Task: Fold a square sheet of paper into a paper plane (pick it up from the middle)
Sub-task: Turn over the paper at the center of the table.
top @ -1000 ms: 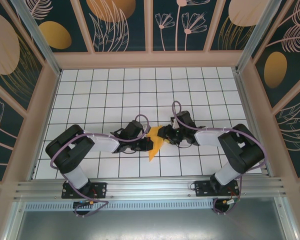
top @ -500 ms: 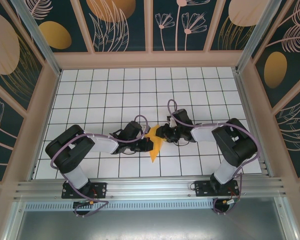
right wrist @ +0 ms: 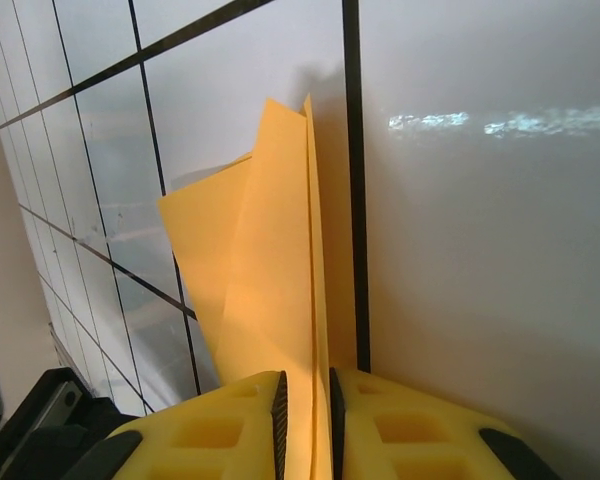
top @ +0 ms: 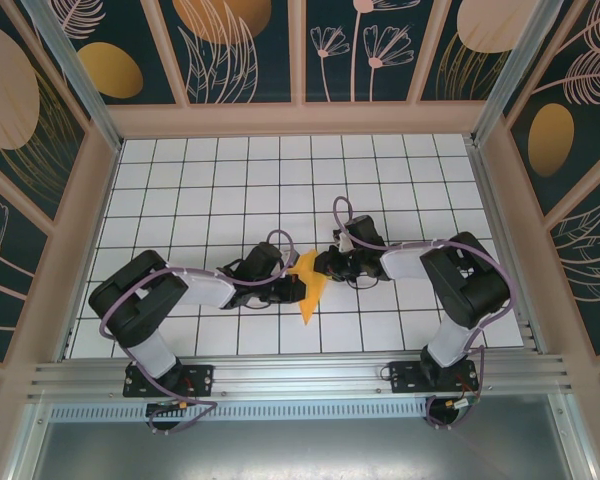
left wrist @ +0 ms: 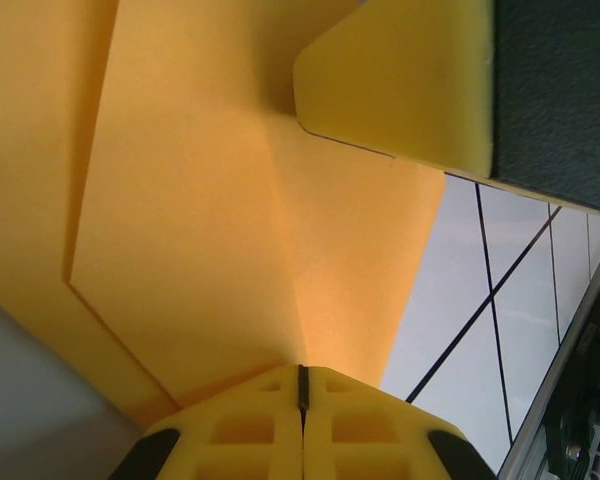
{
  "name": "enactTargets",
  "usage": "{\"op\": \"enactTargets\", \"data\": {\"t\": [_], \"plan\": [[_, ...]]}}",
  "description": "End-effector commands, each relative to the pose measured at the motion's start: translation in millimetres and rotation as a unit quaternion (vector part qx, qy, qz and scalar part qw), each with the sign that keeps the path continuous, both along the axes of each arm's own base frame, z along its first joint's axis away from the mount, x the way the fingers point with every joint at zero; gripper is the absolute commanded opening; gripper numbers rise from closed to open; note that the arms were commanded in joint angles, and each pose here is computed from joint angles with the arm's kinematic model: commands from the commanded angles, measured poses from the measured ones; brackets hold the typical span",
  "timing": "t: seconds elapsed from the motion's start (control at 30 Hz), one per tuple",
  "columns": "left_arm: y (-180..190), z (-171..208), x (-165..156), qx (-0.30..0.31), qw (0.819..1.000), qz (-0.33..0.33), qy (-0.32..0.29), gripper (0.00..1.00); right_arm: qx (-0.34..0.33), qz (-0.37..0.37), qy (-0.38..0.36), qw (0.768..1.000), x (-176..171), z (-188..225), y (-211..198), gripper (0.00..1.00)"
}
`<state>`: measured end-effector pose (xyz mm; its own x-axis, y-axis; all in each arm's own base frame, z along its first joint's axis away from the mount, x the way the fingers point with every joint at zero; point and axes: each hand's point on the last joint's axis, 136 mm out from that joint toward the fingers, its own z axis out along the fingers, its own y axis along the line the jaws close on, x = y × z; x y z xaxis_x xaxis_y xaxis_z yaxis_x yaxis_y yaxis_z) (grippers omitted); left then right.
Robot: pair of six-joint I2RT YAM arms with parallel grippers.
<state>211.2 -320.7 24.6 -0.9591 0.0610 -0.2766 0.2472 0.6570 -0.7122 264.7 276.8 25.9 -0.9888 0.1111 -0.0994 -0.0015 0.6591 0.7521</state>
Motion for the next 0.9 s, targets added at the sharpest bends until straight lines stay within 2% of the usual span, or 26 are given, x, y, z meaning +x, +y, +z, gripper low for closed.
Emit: {"op": "enactTargets", "data": {"t": [0.0,0.27,0.47,0.67,0.87], "plan": [[3.5,16.9,10.4,-0.011,0.999,0.016,-0.027,0.1,0.005,0.012,0.001,1.0,1.1,2.3,2.8,0.21],[14.9,15.9,21.3,0.021,0.998,0.035,-0.046,0.13,0.005,0.013,0.002,1.0,-0.5,2.0,2.1,0.23],[26.8,-4.6,26.1,0.067,0.996,0.053,-0.038,0.06,0.009,0.013,0.0,1.0,-1.1,3.9,2.5,0.25],[28.4,-10.4,20.5,0.062,0.996,0.051,-0.032,0.0,0.014,0.017,0.002,1.0,-3.1,4.4,3.7,0.29],[27.0,-15.8,14.2,0.044,0.998,0.05,-0.018,0.0,0.025,0.024,0.001,0.999,-3.8,7.5,8.6,0.33]]}}
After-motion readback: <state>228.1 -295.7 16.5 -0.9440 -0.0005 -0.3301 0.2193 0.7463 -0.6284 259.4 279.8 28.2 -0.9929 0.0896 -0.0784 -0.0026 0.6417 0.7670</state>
